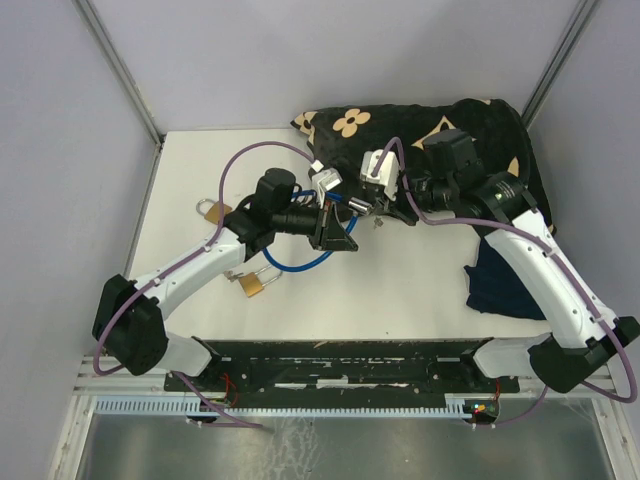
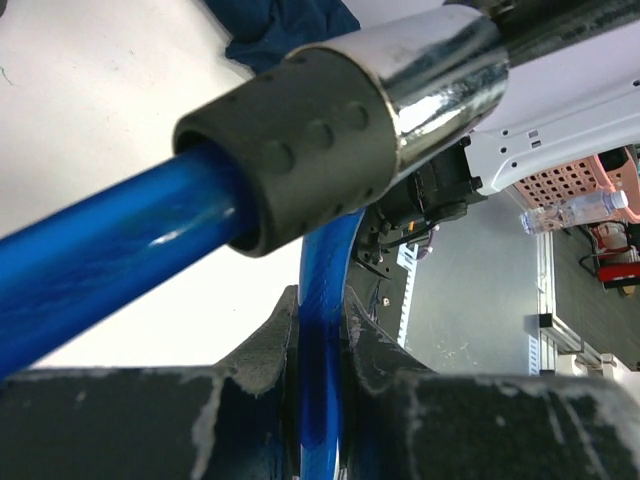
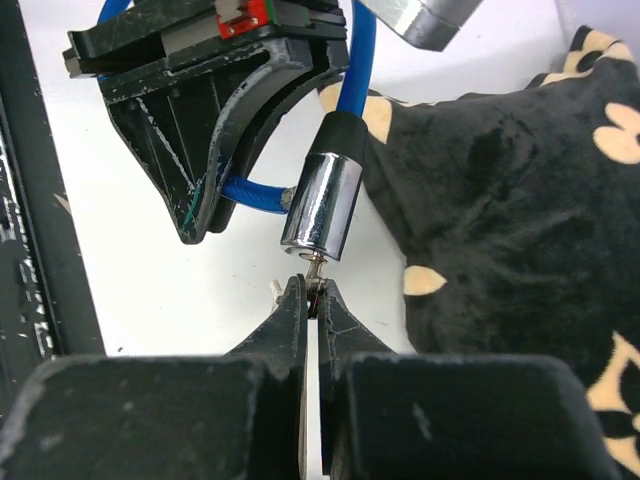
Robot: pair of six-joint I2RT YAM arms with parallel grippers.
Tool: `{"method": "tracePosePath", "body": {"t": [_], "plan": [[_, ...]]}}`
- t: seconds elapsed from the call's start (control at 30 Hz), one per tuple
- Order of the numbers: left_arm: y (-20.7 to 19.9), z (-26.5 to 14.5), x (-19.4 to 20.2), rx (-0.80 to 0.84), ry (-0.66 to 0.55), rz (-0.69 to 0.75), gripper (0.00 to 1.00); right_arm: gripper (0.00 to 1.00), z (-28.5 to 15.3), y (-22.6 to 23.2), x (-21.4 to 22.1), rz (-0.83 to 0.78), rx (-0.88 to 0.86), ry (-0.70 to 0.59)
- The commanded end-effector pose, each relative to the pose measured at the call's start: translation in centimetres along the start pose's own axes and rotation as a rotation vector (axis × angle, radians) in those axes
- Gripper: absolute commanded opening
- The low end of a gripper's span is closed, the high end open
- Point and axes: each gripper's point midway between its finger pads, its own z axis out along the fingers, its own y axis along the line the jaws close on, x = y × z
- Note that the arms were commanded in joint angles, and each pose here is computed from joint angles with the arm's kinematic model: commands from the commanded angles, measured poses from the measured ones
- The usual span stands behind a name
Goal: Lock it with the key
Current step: Lock the lock.
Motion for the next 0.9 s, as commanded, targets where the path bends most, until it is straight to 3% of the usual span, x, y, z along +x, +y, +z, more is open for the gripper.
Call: {"method": "tracePosePath", "body": {"t": [0.0,0.4,0.67,0.87], "plan": [[-1.0,-0.1,-2.2,0.023,-0.039,-0.005,0.03,0.02,-1.9,-0.8,-1.4,-0.189,0.090,-0.034],[5.4,-1.5,-1.7,-0.273,-0.100,0.030,0.03,0.02,-3.6,-1.8,-2.0,0.144,0.052,-0.106],[6.0,-3.1,-3.2,-0.336,-0.217,0.044,0.03,0.02,-3.4,0.1,-2.7,0.381,-0.149,-0.232],[7.0,-4.1,-3.2,-0.416,-0.249,0.054,0.03,0.02,-3.3,0.1,-3.0,0.410,-0.138,-0.278]]}}
